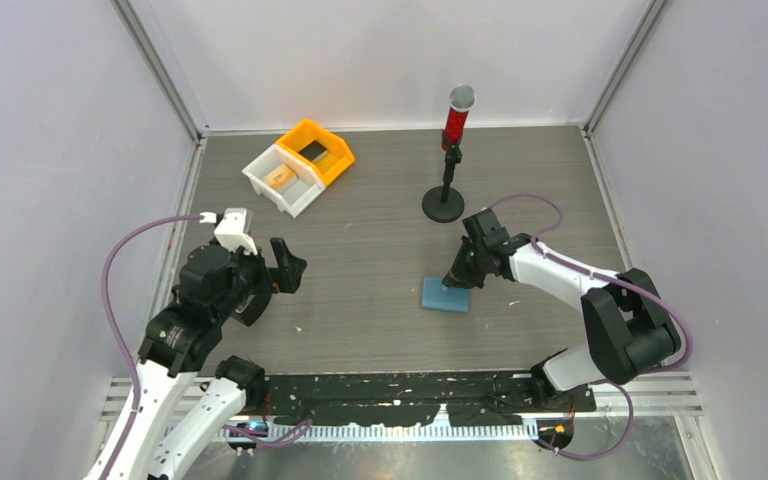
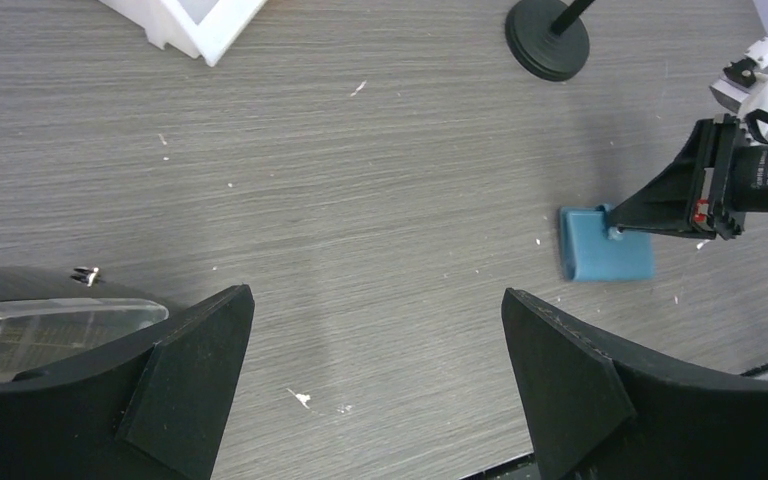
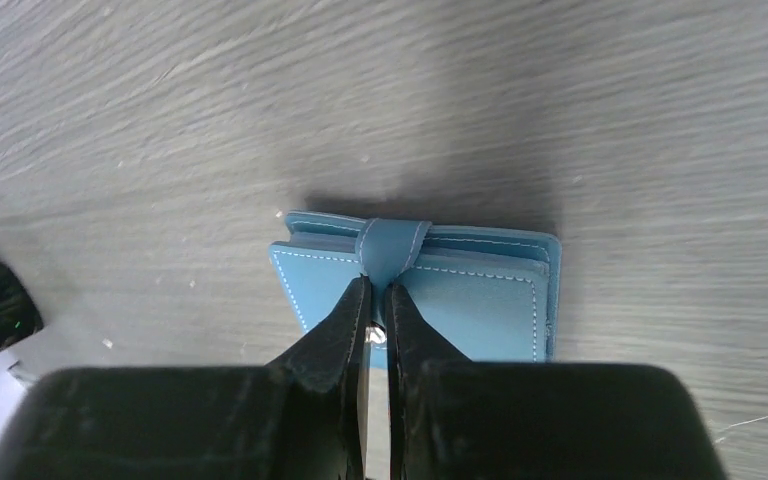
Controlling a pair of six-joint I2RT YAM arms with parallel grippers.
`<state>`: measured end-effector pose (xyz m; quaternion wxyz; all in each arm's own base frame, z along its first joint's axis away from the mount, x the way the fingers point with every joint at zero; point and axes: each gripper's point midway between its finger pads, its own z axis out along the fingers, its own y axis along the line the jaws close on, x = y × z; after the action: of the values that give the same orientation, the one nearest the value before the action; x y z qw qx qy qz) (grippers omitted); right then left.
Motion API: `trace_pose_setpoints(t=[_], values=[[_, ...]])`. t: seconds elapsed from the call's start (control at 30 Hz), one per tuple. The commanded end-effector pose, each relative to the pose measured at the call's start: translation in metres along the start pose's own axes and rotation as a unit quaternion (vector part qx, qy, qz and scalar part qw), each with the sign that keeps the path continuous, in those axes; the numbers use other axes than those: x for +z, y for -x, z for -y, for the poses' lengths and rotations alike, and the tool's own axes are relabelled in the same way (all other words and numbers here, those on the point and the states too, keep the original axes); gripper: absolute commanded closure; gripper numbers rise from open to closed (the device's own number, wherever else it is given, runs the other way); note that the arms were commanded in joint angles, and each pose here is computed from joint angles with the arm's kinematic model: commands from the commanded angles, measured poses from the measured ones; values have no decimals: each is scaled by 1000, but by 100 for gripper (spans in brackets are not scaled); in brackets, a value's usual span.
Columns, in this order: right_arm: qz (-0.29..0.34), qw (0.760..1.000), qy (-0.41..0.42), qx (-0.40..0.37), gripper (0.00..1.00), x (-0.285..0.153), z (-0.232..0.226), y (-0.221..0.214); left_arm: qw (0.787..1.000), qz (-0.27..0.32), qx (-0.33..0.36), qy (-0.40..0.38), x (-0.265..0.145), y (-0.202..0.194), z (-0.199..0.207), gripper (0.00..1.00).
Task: Take the credit cards out of the card holder
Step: Move the card holder to the center of the board.
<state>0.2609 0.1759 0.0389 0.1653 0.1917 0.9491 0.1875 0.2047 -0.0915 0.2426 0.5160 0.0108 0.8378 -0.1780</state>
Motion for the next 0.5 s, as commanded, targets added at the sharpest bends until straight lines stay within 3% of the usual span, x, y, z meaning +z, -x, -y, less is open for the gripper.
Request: trace_pose_setpoints(t=[0.0,0.13,0.33,0.43,0.47], values=[[-9,997,72,24,95,-18,-36,-8,999,-15,4,-52,1,-2,19,1],[-17,990,138,-5,95,-30,-61,-15,992,-32,-9,-123,4,-8,45,1],[-35,986,162,-32,95,-31,-61,-28,982,-69,-57,-169,14,-19,66,3],[-56,984,165,-33,89,-28,-56,-39,978,-88,-72,-174,19,-25,69,4],[-57,983,172,-32,83,-28,-57,-39,976,-93,-74,-181,21,-27,71,4]])
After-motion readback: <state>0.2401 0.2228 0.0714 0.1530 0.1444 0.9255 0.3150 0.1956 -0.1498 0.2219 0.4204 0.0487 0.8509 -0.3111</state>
